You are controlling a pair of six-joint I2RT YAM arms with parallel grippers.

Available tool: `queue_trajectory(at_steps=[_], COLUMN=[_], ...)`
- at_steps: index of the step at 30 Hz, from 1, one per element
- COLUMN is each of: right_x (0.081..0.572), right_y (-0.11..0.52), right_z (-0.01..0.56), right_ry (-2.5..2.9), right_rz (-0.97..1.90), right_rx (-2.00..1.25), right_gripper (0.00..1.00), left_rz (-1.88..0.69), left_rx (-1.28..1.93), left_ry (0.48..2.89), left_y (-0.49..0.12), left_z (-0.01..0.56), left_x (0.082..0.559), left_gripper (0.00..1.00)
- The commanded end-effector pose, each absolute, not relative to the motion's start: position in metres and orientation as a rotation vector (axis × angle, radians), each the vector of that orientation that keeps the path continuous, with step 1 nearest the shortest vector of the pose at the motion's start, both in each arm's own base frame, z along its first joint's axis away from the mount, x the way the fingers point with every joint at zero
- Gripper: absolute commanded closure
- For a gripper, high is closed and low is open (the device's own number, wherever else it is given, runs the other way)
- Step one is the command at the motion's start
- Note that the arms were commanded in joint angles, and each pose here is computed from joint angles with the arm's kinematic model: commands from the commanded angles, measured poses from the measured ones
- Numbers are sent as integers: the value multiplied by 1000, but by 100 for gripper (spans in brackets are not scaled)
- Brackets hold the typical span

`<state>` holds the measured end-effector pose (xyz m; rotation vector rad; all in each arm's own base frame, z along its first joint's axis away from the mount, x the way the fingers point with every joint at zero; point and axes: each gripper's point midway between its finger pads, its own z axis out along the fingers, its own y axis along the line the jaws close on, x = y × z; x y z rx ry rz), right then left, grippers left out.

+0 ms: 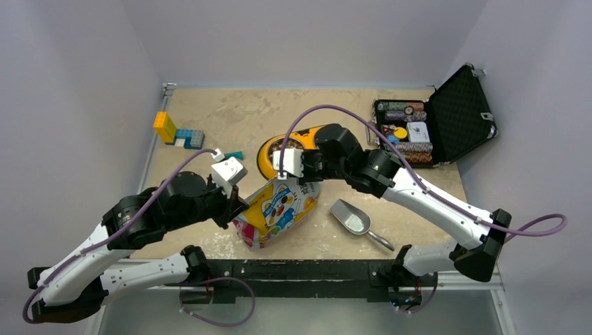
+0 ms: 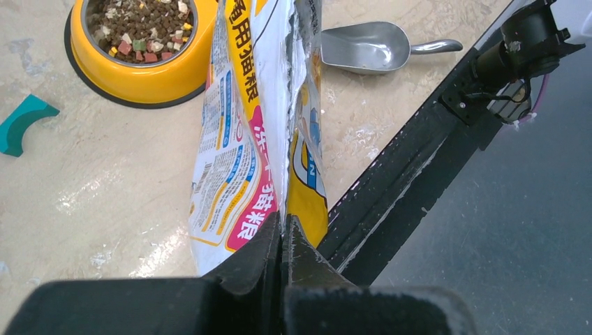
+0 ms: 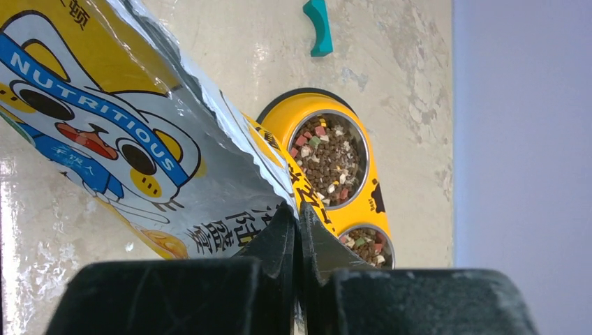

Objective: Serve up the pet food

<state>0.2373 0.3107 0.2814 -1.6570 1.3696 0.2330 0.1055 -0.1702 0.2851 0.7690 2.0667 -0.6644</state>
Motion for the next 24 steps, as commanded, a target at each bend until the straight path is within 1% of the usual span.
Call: queue_trajectory(at_steps=[1, 7, 9, 10, 13, 14, 15, 18, 21, 22, 23, 24], right_x=[306, 315, 322, 324, 331, 333, 333, 331, 342, 346, 348, 350], right_y=[237, 223, 216, 214, 207, 204, 203, 207, 196, 194, 191, 187], right_z=[291, 297, 297, 298, 298, 298, 298, 306, 311, 312, 310, 309], right_ry=[1571, 1598, 1603, 1599, 1616, 1624, 1630, 1614, 1636, 1634, 1641, 1652], right_rz=[-171, -172, -198, -204, -226, -240, -237, -193, -249, -257, -271, -285], right_rx=[-1437, -1369, -1337, -1330, -1312, -1310, -1320, -1299, -1250, -1234, -1233, -1229], right_gripper=[100, 100, 88, 87, 89, 97, 100, 100, 99, 85, 85, 91], left_rz=[-744, -741, -744, -743, -743, -744, -746, -752, -752, -753, -752, -751], left_rx=[809, 811, 809, 810, 811, 811, 810, 810, 808, 807, 805, 804], left_ry=[2076, 2078, 2073, 2073, 2077, 2078, 2078, 2077, 2078, 2077, 2075, 2076], left_y=[-153, -152, -151, -151, -150, -150, -150, -151, -149, -149, -149, -148], left_z=[287, 286, 287, 287, 286, 285, 285, 285, 285, 285, 285, 285], left_x=[79, 79, 78, 78, 78, 77, 77, 76, 76, 76, 76, 76], left_gripper=[100, 100, 100, 100, 100, 100, 100, 100, 100, 100, 100, 100])
